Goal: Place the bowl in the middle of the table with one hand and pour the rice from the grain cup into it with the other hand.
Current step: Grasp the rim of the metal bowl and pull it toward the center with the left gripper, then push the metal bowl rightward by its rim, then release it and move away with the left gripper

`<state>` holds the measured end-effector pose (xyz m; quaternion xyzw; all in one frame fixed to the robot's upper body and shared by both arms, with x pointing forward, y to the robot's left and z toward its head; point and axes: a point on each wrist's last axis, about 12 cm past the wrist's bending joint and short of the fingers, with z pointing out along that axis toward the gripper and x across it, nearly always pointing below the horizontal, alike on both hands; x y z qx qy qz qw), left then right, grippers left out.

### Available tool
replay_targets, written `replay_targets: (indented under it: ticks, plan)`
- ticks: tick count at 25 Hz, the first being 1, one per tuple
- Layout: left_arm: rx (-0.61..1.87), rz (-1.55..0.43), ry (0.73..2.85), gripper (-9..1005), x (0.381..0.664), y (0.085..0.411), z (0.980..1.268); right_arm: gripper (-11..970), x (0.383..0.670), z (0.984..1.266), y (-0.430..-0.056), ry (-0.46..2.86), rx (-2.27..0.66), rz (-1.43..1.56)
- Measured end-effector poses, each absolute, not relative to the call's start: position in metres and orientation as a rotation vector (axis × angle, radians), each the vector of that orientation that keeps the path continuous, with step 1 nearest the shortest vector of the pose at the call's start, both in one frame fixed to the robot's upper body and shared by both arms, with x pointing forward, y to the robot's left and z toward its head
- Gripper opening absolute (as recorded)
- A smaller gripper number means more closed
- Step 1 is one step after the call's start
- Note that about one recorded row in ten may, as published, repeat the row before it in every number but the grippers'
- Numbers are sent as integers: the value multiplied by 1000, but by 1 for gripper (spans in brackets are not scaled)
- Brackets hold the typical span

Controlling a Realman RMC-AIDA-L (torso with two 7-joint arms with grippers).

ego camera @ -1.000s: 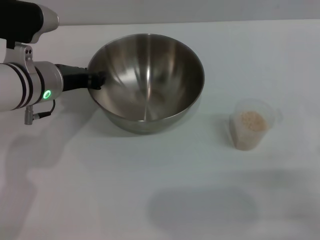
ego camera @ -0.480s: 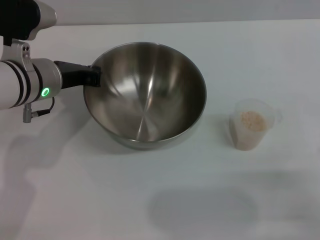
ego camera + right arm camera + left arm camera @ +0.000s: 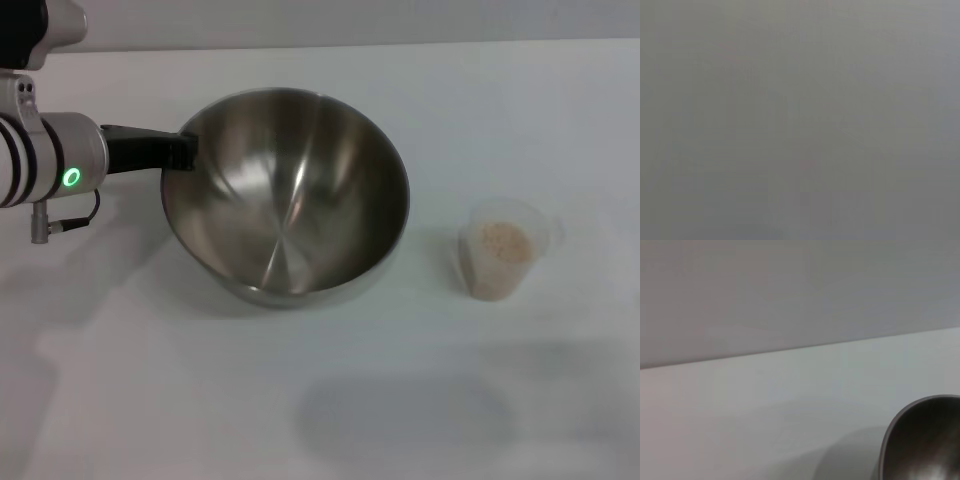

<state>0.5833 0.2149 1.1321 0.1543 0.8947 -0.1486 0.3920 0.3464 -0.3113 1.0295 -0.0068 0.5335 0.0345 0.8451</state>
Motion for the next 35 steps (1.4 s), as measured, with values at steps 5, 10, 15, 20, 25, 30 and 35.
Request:
replay_targets:
  ticks: [5,10,15,20,25,30,35]
  plan:
    - [426,-400,2285,40,582,216,1139,814,346,1029,-311,1126,-14,72]
    - [454,-411,2301,41,580,216,1148,815,347,1029,-311,1126,-15,71]
    - [458,-432,2317,45,578,220,1155,815,347,1029,-311,1128,-15,71]
    - [474,-520,2297,49,576,226,1160,814,347,1029,-311,1131,-15,72]
    - [471,-571,2292,53,571,232,1161,815,346,1029,-310,1128,-15,72]
    - [483,-578,2303,57,565,231,1159,815,346,1029,-310,1126,-17,72]
    - [494,-580,2325,61,559,233,1156,814,346,1029,-310,1126,-19,74]
